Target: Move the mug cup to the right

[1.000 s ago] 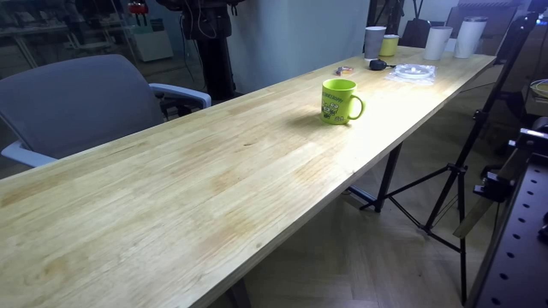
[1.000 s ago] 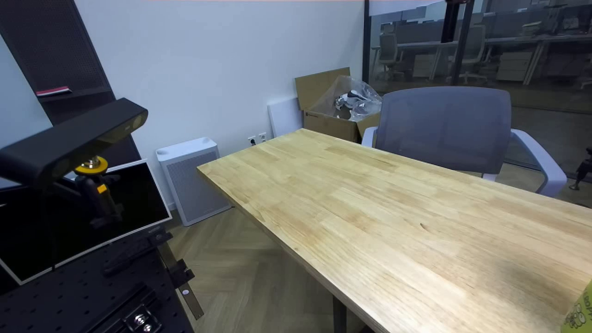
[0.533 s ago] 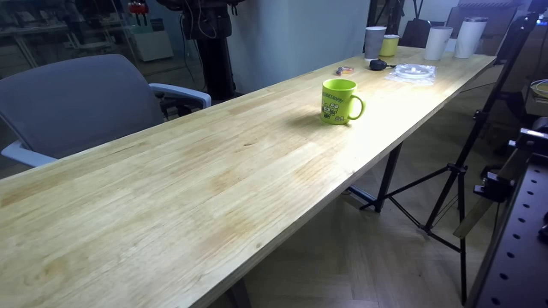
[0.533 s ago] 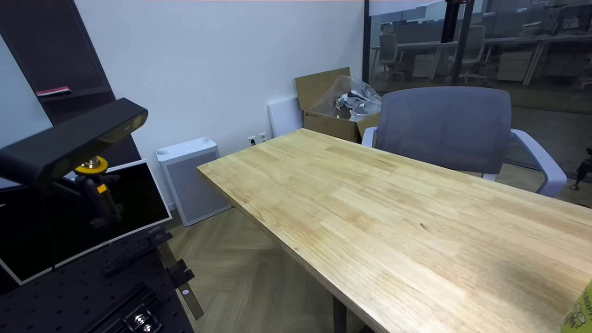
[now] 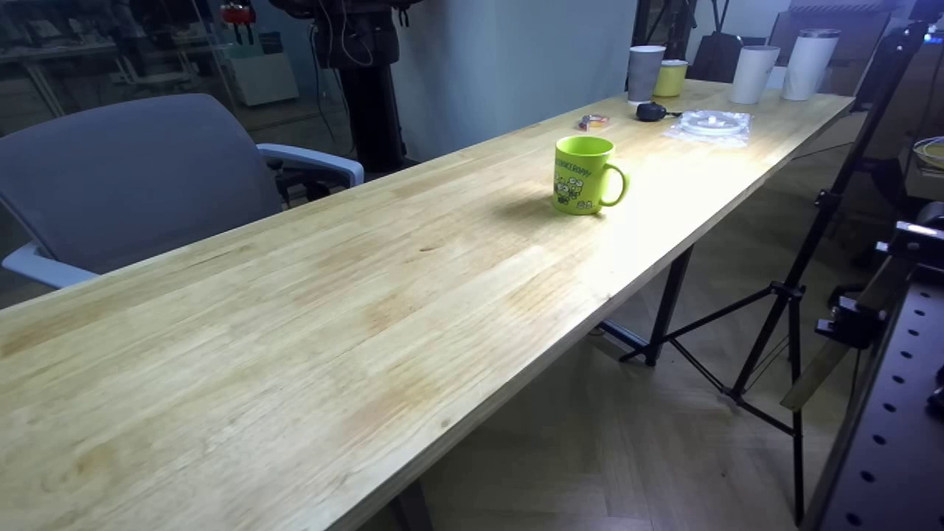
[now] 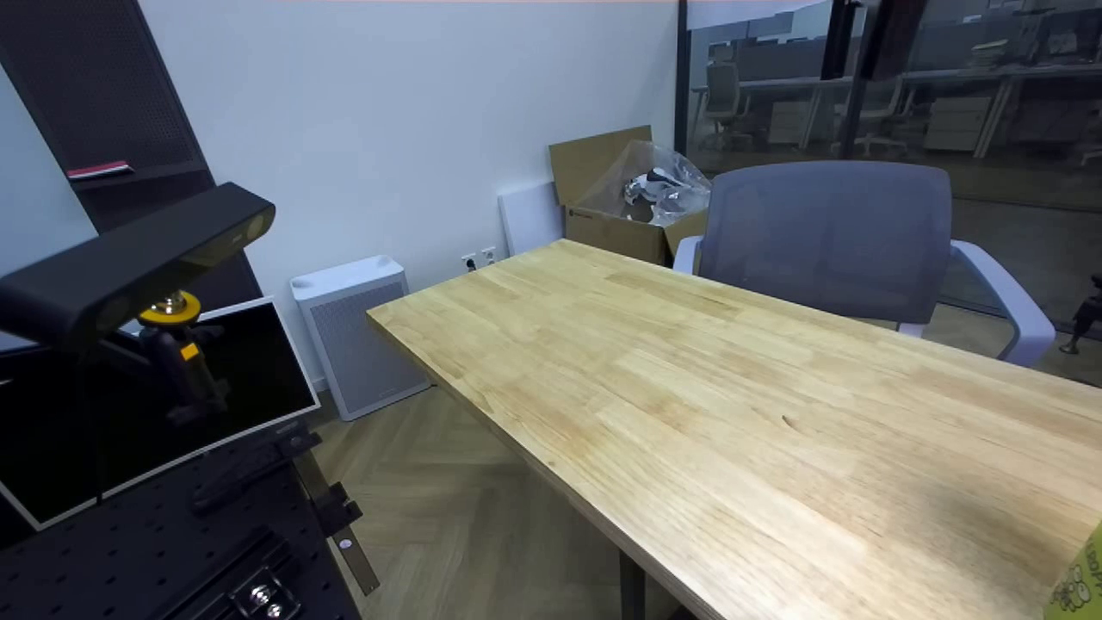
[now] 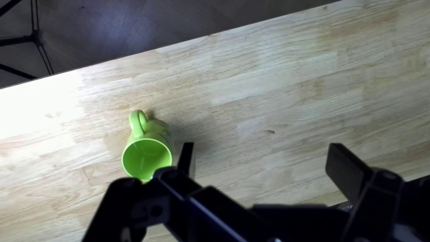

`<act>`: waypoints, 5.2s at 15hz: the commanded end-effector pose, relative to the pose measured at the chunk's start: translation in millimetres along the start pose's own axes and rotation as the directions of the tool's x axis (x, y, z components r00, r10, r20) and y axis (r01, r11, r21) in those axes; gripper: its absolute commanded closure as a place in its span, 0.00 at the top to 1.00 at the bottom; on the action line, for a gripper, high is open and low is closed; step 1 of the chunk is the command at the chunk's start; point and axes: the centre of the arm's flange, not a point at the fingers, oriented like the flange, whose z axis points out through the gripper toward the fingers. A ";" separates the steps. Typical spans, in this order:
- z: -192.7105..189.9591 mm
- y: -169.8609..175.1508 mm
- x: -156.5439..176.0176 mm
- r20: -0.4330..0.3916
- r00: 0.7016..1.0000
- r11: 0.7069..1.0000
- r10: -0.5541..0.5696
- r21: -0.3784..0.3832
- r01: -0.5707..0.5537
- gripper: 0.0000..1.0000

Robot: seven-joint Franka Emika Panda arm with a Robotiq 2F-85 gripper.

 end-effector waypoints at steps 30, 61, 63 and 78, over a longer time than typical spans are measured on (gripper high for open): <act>51.9 198.6 153.6 -0.013 0.979 0.958 0.201 -0.205 -0.200 1.00; 149.1 169.8 159.7 0.121 0.986 0.958 0.116 -0.274 -0.079 1.00; 153.5 163.8 159.2 0.130 0.986 0.959 0.102 -0.277 -0.063 1.00; 184.1 138.1 149.0 0.124 0.992 0.974 0.038 -0.225 -0.010 1.00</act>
